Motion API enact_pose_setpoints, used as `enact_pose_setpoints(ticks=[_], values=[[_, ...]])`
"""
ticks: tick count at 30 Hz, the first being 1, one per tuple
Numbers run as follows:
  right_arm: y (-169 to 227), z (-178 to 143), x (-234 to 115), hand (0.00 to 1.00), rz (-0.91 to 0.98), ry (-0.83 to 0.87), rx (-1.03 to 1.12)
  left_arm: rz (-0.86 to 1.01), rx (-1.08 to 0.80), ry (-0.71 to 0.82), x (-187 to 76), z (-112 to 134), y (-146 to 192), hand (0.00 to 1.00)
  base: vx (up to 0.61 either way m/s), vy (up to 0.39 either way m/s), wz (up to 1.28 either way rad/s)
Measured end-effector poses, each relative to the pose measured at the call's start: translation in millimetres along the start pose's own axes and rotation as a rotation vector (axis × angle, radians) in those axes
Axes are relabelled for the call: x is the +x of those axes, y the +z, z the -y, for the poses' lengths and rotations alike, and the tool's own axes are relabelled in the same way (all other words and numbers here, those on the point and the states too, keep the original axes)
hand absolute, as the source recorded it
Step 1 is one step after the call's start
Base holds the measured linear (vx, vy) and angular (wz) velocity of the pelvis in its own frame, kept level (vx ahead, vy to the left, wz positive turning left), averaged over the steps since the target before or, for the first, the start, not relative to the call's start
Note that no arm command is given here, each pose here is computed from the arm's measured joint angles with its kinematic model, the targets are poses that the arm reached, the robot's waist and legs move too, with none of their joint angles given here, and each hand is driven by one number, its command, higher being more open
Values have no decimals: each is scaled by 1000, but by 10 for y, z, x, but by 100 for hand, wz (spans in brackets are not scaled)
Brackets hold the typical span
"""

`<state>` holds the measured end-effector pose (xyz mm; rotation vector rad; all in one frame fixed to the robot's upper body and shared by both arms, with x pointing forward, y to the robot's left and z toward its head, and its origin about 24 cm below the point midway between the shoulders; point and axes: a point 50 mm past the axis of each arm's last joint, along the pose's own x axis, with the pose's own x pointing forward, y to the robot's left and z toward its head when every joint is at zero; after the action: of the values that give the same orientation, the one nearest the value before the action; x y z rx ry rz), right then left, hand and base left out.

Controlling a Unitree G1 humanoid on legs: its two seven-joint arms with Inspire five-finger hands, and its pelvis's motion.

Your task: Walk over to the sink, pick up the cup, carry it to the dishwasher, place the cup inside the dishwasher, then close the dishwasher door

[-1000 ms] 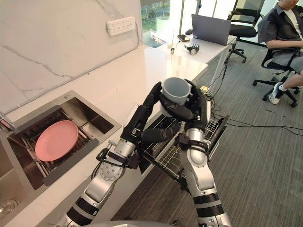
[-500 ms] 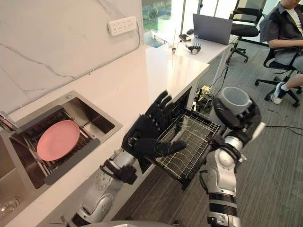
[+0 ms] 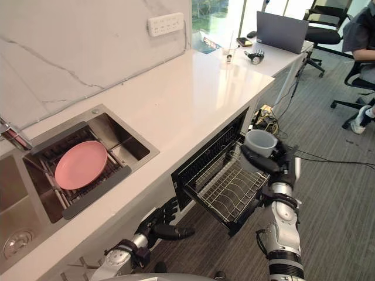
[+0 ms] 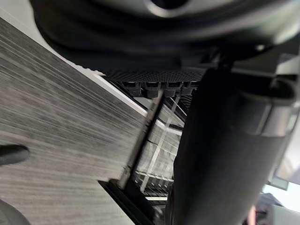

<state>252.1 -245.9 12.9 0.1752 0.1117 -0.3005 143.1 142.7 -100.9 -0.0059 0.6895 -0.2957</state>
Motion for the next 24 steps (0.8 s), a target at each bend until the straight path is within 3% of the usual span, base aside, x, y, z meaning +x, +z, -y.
enact_pose_setpoints(ticks=[5,10,19,24], values=[[-210,-20,89,0,-136,46,-71,-139,22,196,-131,-328,-346,100,-41,19,15],[-300,182,170,0,-229,-4,-215,-225,-34,303,-251,-458,-575,100,-10,37,34],[-166,387,416,0,-278,-99,-361,-240,-160,282,-302,-448,-702,100,3,54,32],[189,481,638,0,-217,-147,-409,-184,-276,254,-245,-371,-657,100,-59,68,18]])
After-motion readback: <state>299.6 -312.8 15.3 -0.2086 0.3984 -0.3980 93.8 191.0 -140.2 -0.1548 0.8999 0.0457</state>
